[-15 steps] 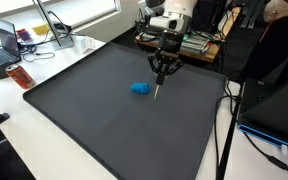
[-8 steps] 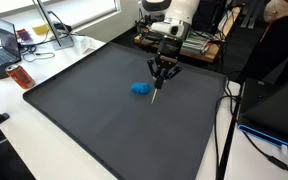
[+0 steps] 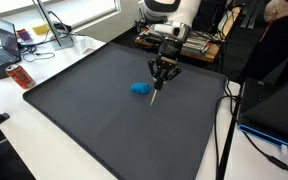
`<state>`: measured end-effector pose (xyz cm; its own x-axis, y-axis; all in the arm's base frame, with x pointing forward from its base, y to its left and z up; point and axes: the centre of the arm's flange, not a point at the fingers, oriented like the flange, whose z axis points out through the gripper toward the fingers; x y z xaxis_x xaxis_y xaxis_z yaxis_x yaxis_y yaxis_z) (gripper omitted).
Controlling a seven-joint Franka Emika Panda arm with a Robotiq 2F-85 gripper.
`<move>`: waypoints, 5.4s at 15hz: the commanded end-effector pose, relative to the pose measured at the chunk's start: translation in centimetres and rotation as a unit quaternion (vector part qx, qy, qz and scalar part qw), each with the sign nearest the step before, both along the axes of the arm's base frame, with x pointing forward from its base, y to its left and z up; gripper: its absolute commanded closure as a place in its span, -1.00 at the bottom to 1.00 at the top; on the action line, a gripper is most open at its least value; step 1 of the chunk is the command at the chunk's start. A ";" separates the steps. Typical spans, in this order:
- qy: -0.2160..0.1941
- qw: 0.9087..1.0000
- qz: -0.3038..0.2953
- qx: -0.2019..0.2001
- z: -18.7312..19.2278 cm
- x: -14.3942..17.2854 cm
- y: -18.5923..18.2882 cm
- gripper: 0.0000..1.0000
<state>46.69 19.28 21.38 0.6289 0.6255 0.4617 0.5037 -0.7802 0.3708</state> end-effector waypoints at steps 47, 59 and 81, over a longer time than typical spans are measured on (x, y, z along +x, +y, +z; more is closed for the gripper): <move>0.102 0.980 -0.171 0.024 0.7 6.0 -0.7 0.94; 0.170 0.964 -0.185 0.092 3.6 8.4 -4.2 0.94; 0.273 0.942 -0.127 0.148 6.7 6.3 -10.5 0.94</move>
